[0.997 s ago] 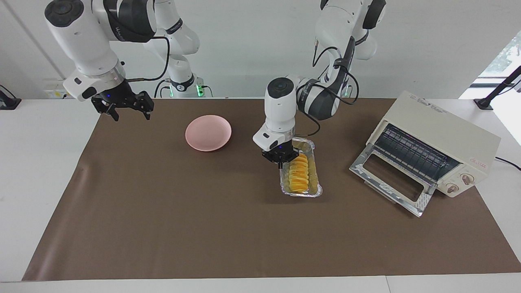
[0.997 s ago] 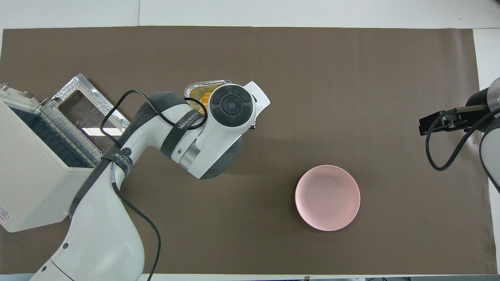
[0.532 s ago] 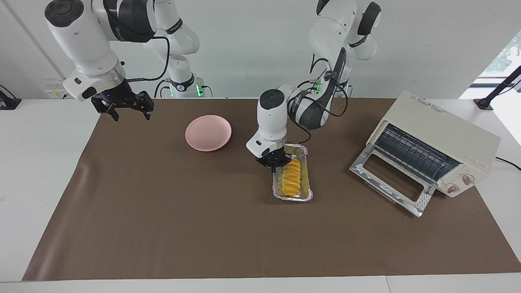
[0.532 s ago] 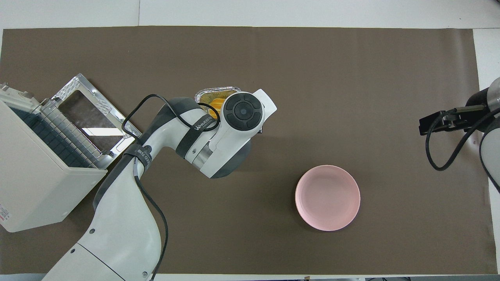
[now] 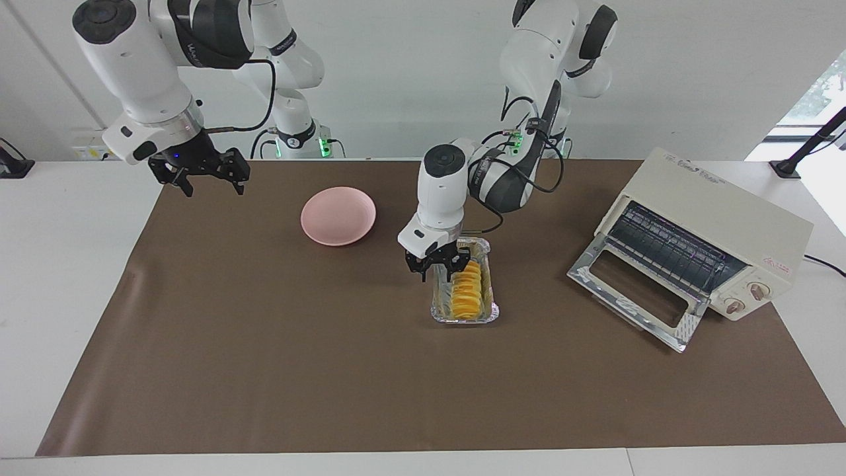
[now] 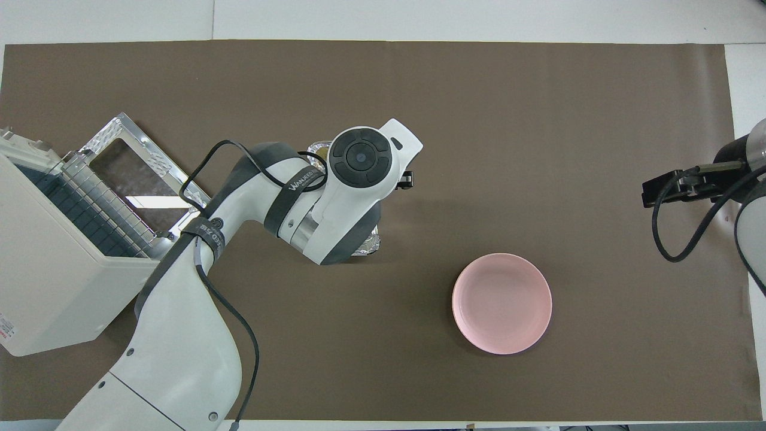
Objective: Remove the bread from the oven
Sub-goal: 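Grasp the foil tray and pull it out of the oven, then set the foil tray on the table and withdraw the left gripper, then reach the right gripper to the foil tray and grasp its edge, then slide the foil tray with the right gripper away from the robot, then grasp the yellow bread from the foil tray with the right gripper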
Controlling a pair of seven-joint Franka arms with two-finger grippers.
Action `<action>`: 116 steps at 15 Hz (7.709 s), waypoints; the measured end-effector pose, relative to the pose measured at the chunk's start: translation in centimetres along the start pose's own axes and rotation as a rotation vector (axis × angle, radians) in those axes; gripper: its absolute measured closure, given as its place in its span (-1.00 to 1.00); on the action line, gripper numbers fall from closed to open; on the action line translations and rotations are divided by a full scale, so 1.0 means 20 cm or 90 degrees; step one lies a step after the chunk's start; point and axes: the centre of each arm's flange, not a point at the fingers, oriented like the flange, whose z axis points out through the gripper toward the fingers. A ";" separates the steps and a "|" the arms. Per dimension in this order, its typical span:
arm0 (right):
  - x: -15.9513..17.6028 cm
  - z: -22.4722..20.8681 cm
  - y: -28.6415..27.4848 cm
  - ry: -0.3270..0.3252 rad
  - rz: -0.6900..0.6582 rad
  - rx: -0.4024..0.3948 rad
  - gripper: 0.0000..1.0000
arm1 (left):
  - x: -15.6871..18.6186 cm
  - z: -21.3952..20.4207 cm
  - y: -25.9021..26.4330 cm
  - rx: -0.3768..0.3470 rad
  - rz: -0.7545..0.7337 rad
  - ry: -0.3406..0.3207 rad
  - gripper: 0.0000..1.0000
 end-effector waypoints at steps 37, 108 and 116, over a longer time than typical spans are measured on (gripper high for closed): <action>0.35 0.93 -1.91 0.022 0.048 0.051 -1.00 | 0.10 -1.21 -1.91 0.060 -0.024 -0.133 -1.00; 0.55 1.22 -0.84 0.067 -0.003 0.082 -0.30 | 0.10 -1.24 -1.81 0.056 0.012 -0.114 -1.00; 0.54 1.25 -0.82 0.066 0.001 0.081 0.59 | 0.10 -1.24 -1.85 0.056 0.001 -0.114 -1.00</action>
